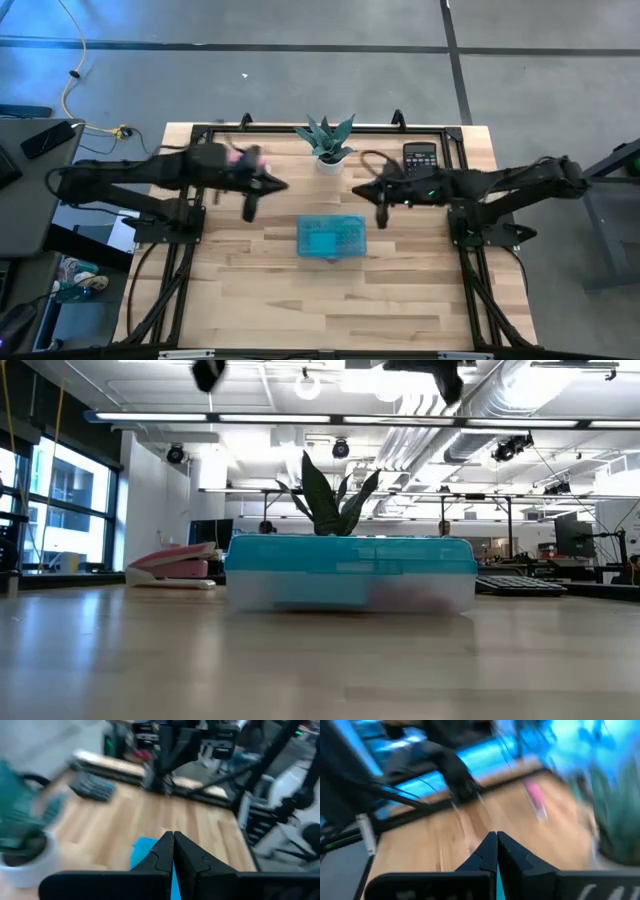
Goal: Pack school essentials
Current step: Return to Home Position
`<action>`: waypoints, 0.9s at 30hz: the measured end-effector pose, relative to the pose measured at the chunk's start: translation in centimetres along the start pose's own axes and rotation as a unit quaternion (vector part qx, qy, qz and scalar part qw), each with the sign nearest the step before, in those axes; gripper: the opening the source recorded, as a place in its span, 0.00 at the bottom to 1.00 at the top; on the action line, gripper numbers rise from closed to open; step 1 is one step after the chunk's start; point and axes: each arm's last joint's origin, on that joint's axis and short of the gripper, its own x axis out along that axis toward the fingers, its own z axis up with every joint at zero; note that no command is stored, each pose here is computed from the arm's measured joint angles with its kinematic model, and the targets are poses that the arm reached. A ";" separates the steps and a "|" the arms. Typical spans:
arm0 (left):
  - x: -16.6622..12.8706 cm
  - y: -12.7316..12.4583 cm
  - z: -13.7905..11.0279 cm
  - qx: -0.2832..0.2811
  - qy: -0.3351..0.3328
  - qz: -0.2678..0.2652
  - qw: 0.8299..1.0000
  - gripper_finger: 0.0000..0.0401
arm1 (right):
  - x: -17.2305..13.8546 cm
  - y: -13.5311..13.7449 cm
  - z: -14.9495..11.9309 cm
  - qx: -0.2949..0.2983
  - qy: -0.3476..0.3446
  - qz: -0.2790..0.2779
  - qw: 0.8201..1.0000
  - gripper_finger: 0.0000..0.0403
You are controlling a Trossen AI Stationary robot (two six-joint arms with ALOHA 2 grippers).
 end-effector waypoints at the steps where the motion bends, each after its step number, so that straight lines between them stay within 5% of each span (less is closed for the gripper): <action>1: -1.1 -0.3 0.2 0.010 -0.013 0.012 1.000 0.00 | -0.5 -0.2 0.7 -0.032 -0.019 0.018 0.999 0.00; 6: -5.2 -1.1 -1.4 0.029 -0.058 0.047 0.997 0.00 | -3.4 -1.5 3.5 -0.149 -0.100 0.066 0.981 0.00; 13: -8.3 -0.5 -6.2 -0.031 -0.107 0.048 0.993 0.00 | -9.5 -5.2 4.1 -0.164 -0.126 -0.003 0.978 0.00; 18: -9.4 0.4 -9.5 -0.064 -0.142 0.045 0.987 0.00 | -12.0 -6.9 0.9 -0.127 -0.190 0.003 0.973 0.00; 27: -8.2 2.1 -15.3 -0.082 -0.154 0.059 0.983 0.00 | -10.8 -9.6 -7.3 -0.027 -0.247 0.034 0.968 0.00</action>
